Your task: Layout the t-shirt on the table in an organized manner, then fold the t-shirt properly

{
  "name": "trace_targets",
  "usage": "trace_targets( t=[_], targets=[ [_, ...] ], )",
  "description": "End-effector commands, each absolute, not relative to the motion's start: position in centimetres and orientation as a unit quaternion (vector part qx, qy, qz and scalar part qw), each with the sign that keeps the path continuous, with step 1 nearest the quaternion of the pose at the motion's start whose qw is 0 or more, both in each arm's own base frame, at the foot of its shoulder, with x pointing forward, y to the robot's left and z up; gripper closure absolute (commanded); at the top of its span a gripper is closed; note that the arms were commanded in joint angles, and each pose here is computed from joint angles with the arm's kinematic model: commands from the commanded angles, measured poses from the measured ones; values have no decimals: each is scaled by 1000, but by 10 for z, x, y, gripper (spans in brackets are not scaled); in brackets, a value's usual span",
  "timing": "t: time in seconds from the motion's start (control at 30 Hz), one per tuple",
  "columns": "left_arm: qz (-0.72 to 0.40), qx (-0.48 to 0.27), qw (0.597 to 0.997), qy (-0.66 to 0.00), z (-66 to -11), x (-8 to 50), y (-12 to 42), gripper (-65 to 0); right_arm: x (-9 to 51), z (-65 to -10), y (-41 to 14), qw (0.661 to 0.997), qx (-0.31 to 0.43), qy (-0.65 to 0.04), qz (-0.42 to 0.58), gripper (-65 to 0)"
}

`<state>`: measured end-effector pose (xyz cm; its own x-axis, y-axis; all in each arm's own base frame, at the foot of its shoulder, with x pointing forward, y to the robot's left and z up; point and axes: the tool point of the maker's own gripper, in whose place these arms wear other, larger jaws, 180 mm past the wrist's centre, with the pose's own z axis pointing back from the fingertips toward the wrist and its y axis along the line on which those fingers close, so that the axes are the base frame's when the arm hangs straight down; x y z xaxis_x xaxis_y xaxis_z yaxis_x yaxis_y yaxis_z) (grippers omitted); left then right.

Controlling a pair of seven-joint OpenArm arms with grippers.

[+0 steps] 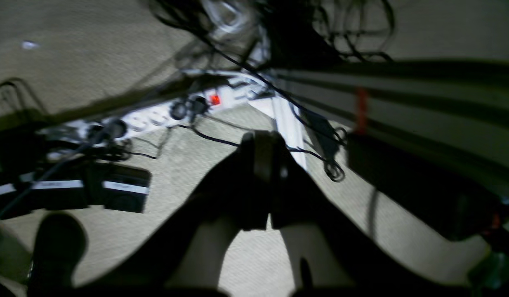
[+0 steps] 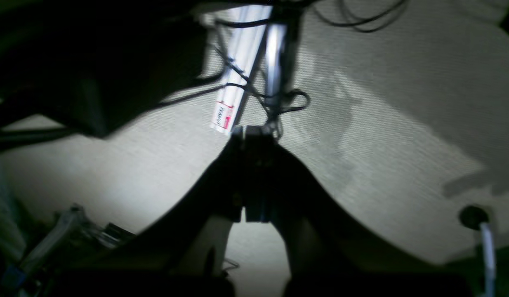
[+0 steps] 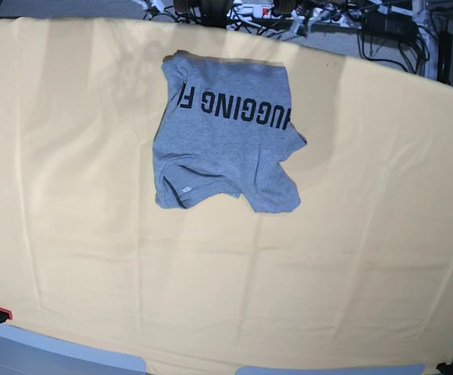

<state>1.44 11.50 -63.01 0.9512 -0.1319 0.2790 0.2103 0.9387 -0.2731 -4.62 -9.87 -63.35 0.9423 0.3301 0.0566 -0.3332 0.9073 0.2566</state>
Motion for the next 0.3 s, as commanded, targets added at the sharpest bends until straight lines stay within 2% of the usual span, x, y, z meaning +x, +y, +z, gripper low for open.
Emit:
trace_targets(
  t=[0.0, 0.27],
  targets=[
    [-92, -152, 973, -147, -628, 27, 113, 0, -44, -633, -97, 976, 137, -15, 169, 0],
    [-54, -160, 976, -140, -629, 46, 107, 0, -45, -634, -100, 974, 126, -13, 190, 0]
  ],
)
